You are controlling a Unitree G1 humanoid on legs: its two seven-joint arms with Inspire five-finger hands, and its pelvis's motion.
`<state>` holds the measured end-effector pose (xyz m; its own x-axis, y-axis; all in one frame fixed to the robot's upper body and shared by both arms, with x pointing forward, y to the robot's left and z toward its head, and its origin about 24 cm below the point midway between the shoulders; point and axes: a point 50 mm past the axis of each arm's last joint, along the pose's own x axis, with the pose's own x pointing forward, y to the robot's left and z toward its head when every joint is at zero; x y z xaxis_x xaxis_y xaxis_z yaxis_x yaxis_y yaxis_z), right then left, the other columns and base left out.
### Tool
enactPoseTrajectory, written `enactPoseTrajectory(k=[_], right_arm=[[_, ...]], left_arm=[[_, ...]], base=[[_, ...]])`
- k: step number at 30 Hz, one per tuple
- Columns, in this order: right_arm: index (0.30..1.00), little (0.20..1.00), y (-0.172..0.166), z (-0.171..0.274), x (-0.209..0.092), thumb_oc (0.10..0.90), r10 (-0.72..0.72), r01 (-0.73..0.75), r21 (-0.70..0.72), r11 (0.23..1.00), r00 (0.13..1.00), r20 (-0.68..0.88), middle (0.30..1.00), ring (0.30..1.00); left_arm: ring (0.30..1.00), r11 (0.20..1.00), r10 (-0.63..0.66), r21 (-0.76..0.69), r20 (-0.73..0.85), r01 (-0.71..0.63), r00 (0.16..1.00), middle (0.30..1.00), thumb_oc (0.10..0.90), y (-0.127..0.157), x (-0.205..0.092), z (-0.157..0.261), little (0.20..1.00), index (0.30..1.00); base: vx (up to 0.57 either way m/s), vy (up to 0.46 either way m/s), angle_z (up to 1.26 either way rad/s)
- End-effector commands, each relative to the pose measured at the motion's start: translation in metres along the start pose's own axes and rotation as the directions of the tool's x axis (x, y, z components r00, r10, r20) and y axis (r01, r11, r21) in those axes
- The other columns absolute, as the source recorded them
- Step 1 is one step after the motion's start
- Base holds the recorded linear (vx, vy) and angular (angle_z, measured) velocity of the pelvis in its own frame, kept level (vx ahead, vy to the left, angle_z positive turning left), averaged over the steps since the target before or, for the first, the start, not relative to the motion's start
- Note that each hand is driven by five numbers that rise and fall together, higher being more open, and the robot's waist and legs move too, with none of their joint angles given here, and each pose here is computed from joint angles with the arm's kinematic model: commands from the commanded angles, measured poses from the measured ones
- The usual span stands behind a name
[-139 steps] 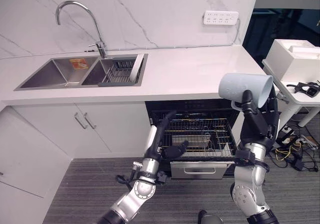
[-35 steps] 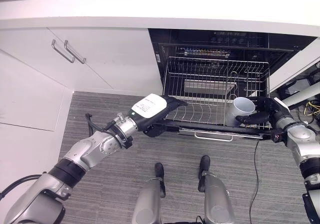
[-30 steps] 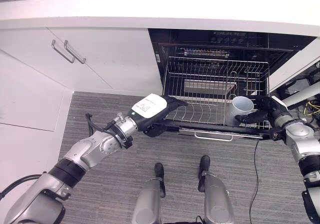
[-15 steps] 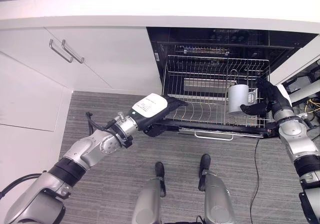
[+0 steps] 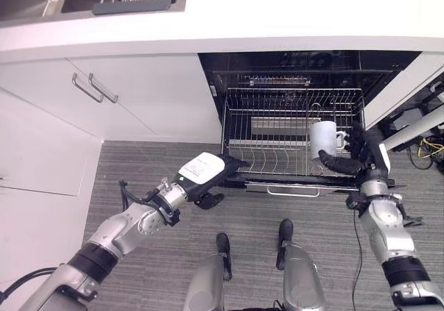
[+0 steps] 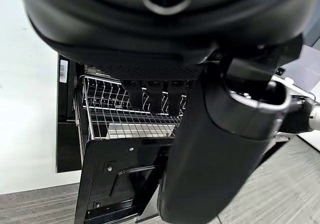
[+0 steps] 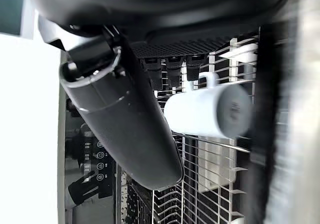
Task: Place the dishes in the dishwasher.
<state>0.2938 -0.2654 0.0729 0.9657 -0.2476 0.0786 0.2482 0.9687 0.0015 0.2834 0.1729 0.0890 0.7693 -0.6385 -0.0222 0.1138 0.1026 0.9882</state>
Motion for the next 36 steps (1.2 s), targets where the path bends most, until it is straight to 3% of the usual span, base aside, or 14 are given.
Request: enactPoseTrajectory(k=[1,11,20,24,26,27,28,29,30,31,32,36], right_arm=[[0.9,0.9,-0.007,0.047,0.003,0.8,-0.01,-0.019,0.104,0.994,0.964,0.264,0.9,0.9],[0.9,0.9,0.036,0.02,-0.034,0.8,0.24,-0.298,0.216,0.93,0.936,0.257,0.9,0.9],[0.9,0.9,0.059,0.027,-0.045,0.8,0.415,-0.494,0.256,0.831,0.856,0.308,0.9,0.9],[0.9,0.9,0.064,0.034,-0.05,0.8,0.456,-0.566,0.297,0.769,0.811,0.366,0.9,0.9],[0.9,0.9,0.066,0.042,-0.054,0.8,0.47,-0.61,0.312,0.729,0.777,0.42,0.9,0.9],[0.9,0.9,0.065,0.046,-0.056,0.8,0.468,-0.622,0.311,0.719,0.764,0.444,0.9,0.9],[0.9,0.9,0.065,0.047,-0.056,0.8,0.467,-0.622,0.311,0.718,0.763,0.447,0.9,0.9],[0.9,0.9,0.062,0.053,-0.06,0.8,0.453,-0.629,0.309,0.713,0.75,0.482,0.9,0.9],[0.9,0.9,0.06,0.057,-0.063,0.8,0.432,-0.626,0.304,0.719,0.744,0.51,0.9,0.9],[0.9,0.9,0.06,0.058,-0.063,0.8,0.427,-0.625,0.304,0.719,0.742,0.516,0.9,0.9],[0.9,0.9,0.058,0.064,-0.065,0.8,0.412,-0.624,0.301,0.721,0.735,0.539,0.9,0.9],[0.9,0.9,0.055,0.072,-0.068,0.8,0.386,-0.607,0.289,0.74,0.735,0.557,0.9,0.9]], left_arm=[[0.9,0.978,0.209,-0.007,0.044,-0.209,0.977,0.9,0.8,0.021,-0.001,0.009,0.9,0.9],[0.9,0.932,0.315,-0.139,-0.148,-0.335,0.938,0.9,0.8,-0.02,-0.026,0.001,0.9,0.9],[0.9,0.862,0.436,-0.164,-0.242,-0.48,0.867,0.9,0.8,-0.025,-0.033,-0.002,0.9,0.9],[0.9,0.79,0.518,-0.213,-0.272,-0.575,0.811,0.9,0.8,-0.021,-0.038,0.001,0.9,0.9],[0.9,0.657,0.601,-0.326,-0.317,-0.679,0.734,0.9,0.8,-0.012,-0.045,0.002,0.9,0.9],[0.9,0.535,0.672,-0.409,-0.323,-0.739,0.666,0.9,0.8,-0.004,-0.05,0.005,0.9,0.9],[0.9,0.523,0.677,-0.417,-0.327,-0.743,0.66,0.9,0.8,-0.002,-0.05,0.006,0.9,0.9],[0.9,0.337,0.755,-0.479,-0.377,-0.811,0.536,0.9,0.8,0.009,-0.06,0.009,0.9,0.9],[0.9,0.242,0.789,-0.479,-0.409,-0.844,0.459,0.9,0.8,0.013,-0.066,0.01,0.9,0.9],[0.9,0.224,0.791,-0.477,-0.421,-0.85,0.444,0.9,0.8,0.014,-0.068,0.01,0.9,0.9],[0.9,0.087,0.817,-0.472,-0.471,-0.877,0.334,0.9,0.8,0.018,-0.077,0.009,0.9,0.9],[0.9,-0.121,0.814,-0.454,-0.554,-0.883,0.174,0.9,0.8,0.027,-0.093,0.003,0.9,0.9]], base=[[0.03,0.049,-0.11],[0.03,0.051,-0.22],[0.0,0.011,-0.05],[0.0,0.01,0.0],[-0.01,0.063,0.01],[-0.01,0.049,0.01],[-0.02,0.071,0.01],[-0.02,0.077,0.01],[-0.02,0.083,0.03],[-0.01,0.09,0.07],[0.0,0.102,0.08],[0.0,0.107,0.06]])
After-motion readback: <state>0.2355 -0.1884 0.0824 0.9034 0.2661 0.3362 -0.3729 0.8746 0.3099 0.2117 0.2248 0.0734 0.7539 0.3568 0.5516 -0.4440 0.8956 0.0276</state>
